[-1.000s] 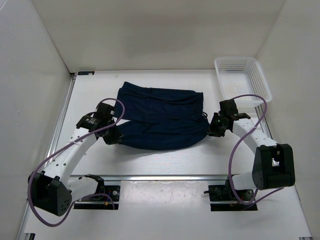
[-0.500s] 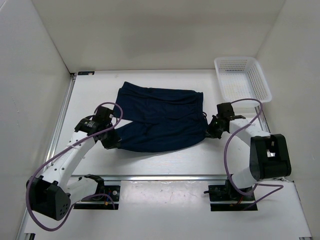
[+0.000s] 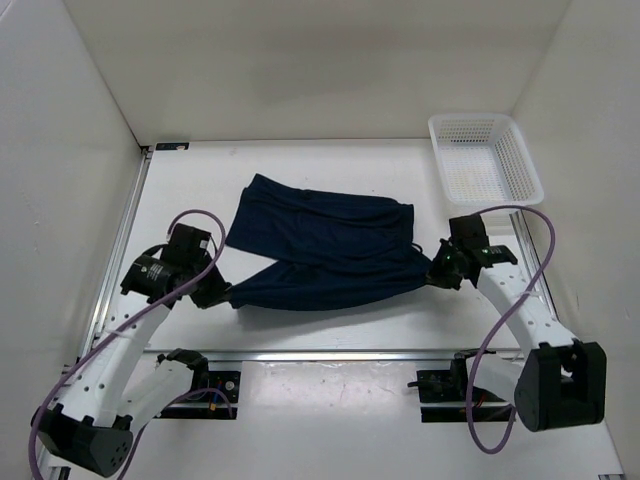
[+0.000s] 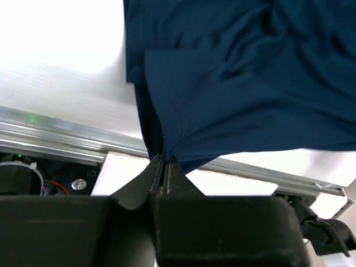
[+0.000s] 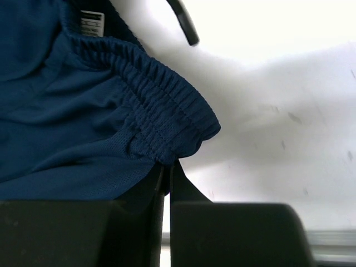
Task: Fold and stack the shorts
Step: Fold the shorts
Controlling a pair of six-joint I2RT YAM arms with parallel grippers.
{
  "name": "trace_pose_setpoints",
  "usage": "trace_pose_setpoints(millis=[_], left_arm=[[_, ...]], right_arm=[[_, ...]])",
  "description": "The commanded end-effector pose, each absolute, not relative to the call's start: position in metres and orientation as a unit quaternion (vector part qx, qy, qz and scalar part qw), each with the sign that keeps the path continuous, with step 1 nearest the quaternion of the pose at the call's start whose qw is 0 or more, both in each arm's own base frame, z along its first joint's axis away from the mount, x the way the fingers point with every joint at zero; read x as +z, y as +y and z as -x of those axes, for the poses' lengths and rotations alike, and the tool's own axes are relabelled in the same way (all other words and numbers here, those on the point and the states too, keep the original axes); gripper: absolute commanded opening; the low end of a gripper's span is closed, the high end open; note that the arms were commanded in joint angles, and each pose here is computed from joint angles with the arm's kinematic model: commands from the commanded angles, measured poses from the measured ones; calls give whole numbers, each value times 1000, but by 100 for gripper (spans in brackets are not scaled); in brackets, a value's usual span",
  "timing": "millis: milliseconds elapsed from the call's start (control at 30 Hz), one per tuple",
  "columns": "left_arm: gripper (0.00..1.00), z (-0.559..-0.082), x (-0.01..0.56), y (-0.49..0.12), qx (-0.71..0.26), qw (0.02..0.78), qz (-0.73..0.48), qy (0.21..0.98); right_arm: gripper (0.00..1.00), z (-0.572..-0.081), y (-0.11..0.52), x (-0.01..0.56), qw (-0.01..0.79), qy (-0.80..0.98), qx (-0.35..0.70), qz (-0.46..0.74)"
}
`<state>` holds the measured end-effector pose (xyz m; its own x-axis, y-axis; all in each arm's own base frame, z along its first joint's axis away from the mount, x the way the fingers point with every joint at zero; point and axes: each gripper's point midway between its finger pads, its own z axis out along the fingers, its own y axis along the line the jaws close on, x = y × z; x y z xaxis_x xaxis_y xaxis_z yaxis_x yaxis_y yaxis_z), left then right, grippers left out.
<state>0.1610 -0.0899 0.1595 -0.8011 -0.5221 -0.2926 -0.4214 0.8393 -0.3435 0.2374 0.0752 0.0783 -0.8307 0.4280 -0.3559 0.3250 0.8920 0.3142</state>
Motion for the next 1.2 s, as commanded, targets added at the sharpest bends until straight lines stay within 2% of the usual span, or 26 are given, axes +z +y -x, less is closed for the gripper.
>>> trace_pose_setpoints(millis=[0, 200, 367, 600, 733, 833, 867, 933, 967, 1000, 1033, 1067, 1100, 1167], left_arm=[[10, -176, 183, -93, -145, 218, 259, 930], [10, -269, 235, -90, -104, 288, 235, 922], [10, -351, 240, -80, -68, 292, 232, 925], [10, -440, 215, -71, -51, 273, 239, 931], [10, -484, 196, -54, -36, 271, 256, 927], [10, -516, 180, -46, -50, 274, 254, 926], [10, -526, 177, -44, -60, 278, 252, 925], [10, -557, 165, -48, -85, 292, 249, 920], [19, -564, 142, -46, -89, 275, 253, 924], [32, -577, 150, -52, -110, 292, 246, 918], [54, -580, 151, -56, -138, 287, 241, 917], [62, -579, 155, -58, -143, 286, 240, 917], [68, -571, 156, -57, -139, 279, 236, 920], [78, -560, 164, -49, -119, 286, 236, 921]], right_arm=[[0, -215, 64, 86, 196, 956, 95, -198], [0, -243, 61, 127, 233, 947, 87, -201], [0, -294, 65, 159, 269, 937, 89, -203], [0, -368, 73, 150, 260, 941, 72, -202], [0, -421, 81, 167, 286, 933, 83, -201], [0, -453, 88, 136, 260, 941, 77, -201], [5, -472, 91, 148, 281, 935, 85, -200], [26, -498, 100, 137, 285, 934, 101, -191], [45, -507, 106, 138, 291, 931, 114, -187], [50, -519, 111, 150, 307, 925, 129, -182], [54, -522, 116, 152, 306, 926, 142, -172], [58, -521, 115, 157, 311, 925, 141, -165], [67, -516, 111, 166, 325, 922, 134, -163], [74, -504, 106, 168, 332, 922, 117, -160]])
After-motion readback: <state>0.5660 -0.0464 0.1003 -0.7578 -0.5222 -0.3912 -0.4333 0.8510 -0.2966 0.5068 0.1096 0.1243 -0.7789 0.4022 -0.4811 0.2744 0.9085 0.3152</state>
